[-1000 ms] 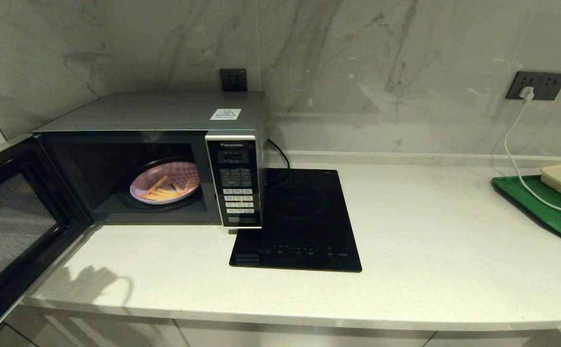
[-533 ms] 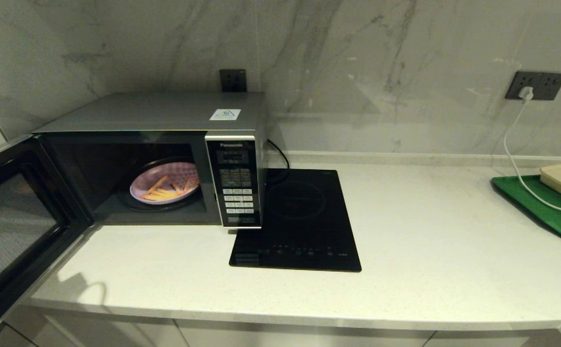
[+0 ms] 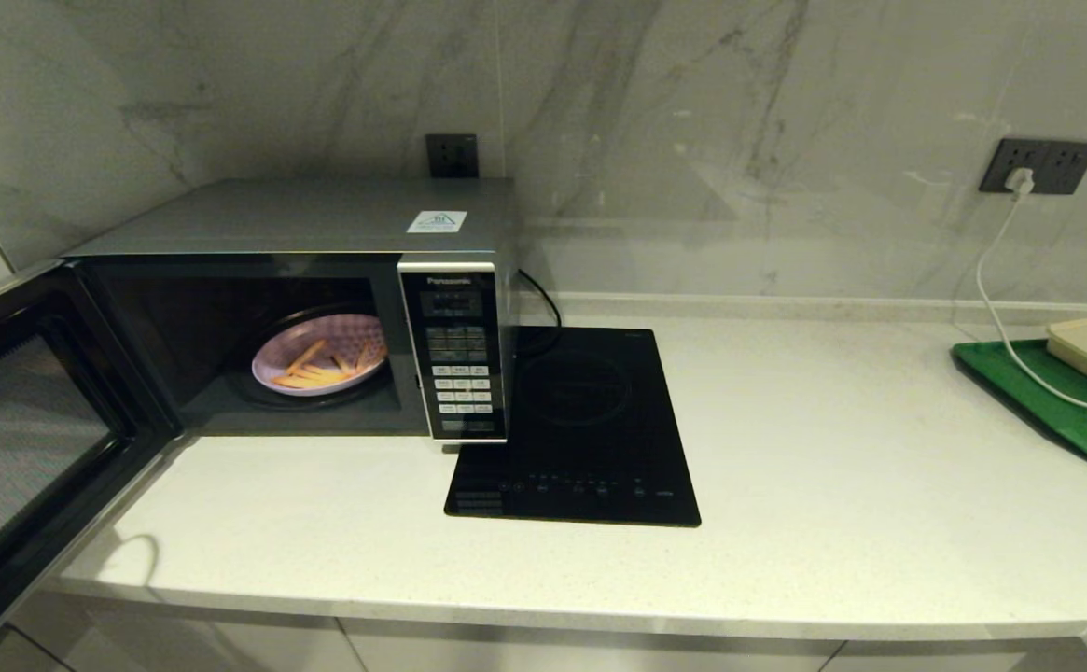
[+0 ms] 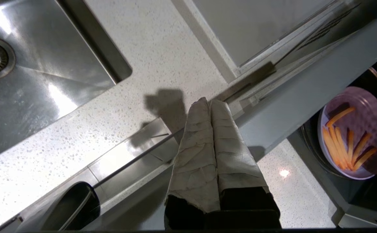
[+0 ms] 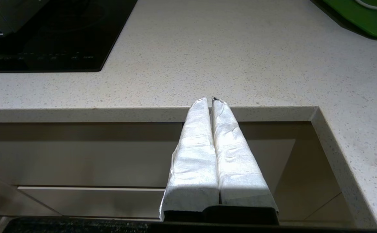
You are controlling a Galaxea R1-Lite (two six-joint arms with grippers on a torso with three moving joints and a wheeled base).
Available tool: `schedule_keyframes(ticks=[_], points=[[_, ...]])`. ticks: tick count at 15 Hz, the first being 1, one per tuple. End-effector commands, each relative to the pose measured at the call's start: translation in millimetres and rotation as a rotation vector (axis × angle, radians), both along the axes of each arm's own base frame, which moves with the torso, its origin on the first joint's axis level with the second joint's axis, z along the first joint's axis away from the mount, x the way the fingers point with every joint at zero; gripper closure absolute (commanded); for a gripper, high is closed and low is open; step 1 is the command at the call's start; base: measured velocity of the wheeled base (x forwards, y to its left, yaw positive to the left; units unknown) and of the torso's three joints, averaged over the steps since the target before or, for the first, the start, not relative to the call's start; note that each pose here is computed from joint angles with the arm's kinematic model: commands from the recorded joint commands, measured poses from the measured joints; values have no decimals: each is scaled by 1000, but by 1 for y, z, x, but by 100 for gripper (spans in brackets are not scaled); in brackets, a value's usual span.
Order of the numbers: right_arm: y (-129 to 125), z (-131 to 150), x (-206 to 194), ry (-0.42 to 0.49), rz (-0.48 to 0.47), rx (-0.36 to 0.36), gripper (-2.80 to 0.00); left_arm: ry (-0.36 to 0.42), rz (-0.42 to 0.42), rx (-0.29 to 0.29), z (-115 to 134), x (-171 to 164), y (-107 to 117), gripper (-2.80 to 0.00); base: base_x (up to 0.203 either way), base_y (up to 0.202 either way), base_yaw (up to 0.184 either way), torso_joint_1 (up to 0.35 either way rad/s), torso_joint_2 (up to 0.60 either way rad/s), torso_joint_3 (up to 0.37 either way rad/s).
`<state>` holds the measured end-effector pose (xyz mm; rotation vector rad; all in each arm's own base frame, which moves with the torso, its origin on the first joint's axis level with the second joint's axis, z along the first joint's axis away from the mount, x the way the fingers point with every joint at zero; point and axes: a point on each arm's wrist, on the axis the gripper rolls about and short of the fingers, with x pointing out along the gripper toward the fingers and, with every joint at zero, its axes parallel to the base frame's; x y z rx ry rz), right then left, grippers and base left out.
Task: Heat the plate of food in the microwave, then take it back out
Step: Close the microwave oven
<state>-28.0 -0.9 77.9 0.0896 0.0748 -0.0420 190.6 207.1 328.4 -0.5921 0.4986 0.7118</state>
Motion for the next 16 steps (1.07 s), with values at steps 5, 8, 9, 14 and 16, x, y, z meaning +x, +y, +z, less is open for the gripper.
schedule_keyframes(ticks=[5,8,9,14,16], points=[[0,0,0,2,0,1,0,65,-24,-83,-25,8,0,0,0,0,0,0,0,0],[0,0,0,2,0,1,0,97,-49,-127,-29,10,-8,0,0,0,0,0,0,0],[0,0,0,2,0,1,0,104,-63,-135,-29,12,-13,0,0,0,0,0,0,0],[0,0,0,2,0,1,0,117,-215,-169,-31,19,-68,0,0,0,0,0,0,0],[0,0,0,2,0,1,0,123,-291,-200,-34,27,-95,0,0,0,0,0,0,0]])
